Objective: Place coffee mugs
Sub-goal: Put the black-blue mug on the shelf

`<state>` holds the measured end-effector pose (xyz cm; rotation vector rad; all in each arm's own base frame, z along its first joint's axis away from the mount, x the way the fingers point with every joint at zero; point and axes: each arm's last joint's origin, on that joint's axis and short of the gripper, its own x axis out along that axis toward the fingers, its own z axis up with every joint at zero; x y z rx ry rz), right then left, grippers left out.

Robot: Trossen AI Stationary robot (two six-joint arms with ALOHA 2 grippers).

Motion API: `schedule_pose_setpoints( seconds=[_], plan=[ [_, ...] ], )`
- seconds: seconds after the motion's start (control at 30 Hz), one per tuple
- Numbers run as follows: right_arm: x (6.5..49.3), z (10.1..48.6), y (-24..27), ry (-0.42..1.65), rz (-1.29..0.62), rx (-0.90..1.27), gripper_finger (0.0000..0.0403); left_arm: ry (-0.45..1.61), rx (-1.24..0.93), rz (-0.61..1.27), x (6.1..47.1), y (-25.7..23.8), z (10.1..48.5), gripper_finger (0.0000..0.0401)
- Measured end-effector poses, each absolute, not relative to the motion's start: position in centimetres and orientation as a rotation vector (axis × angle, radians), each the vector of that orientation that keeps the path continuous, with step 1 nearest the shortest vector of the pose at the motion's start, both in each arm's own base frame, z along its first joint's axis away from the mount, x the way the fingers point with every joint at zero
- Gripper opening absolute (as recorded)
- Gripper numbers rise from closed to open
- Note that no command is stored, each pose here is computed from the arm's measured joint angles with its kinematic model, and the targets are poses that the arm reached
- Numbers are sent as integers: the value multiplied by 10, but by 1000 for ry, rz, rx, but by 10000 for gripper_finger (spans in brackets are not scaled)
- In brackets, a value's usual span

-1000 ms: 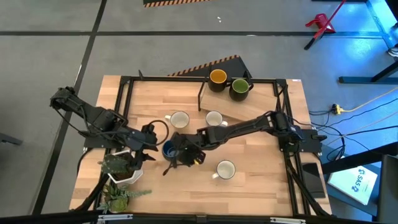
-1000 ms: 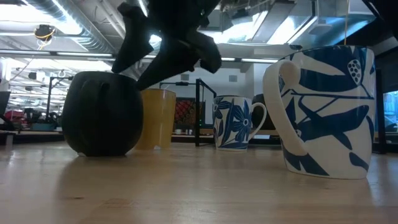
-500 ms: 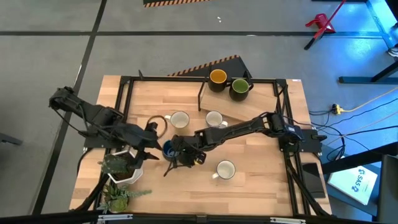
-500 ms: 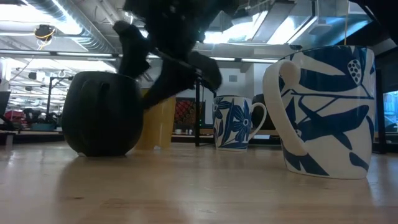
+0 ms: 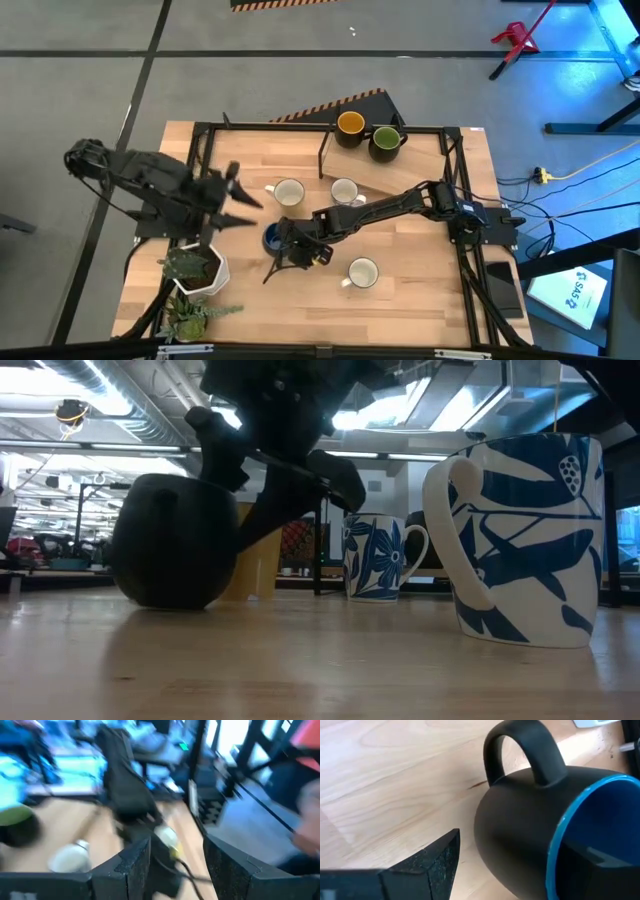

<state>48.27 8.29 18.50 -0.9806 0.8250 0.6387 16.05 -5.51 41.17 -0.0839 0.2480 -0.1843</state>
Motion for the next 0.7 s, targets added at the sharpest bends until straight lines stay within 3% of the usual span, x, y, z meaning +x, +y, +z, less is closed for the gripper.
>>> schedule_pose_setpoints(
  seconds=[0.23, 0.53, 0.63, 0.7],
  plan=[
    [482, 184, 81, 882, 563, -952, 222, 24, -94, -12, 141, -32, 436, 177],
    [476, 180, 80, 968, 558, -917, 80, -246, -200, 58, 123, -17, 463, 177],
    [472, 176, 79, 1019, 556, -891, 21, -246, -190, 77, 123, -17, 463, 177],
    [471, 176, 78, 1042, 538, -876, 12, -229, -194, 123, 124, -15, 461, 177]
  ],
)
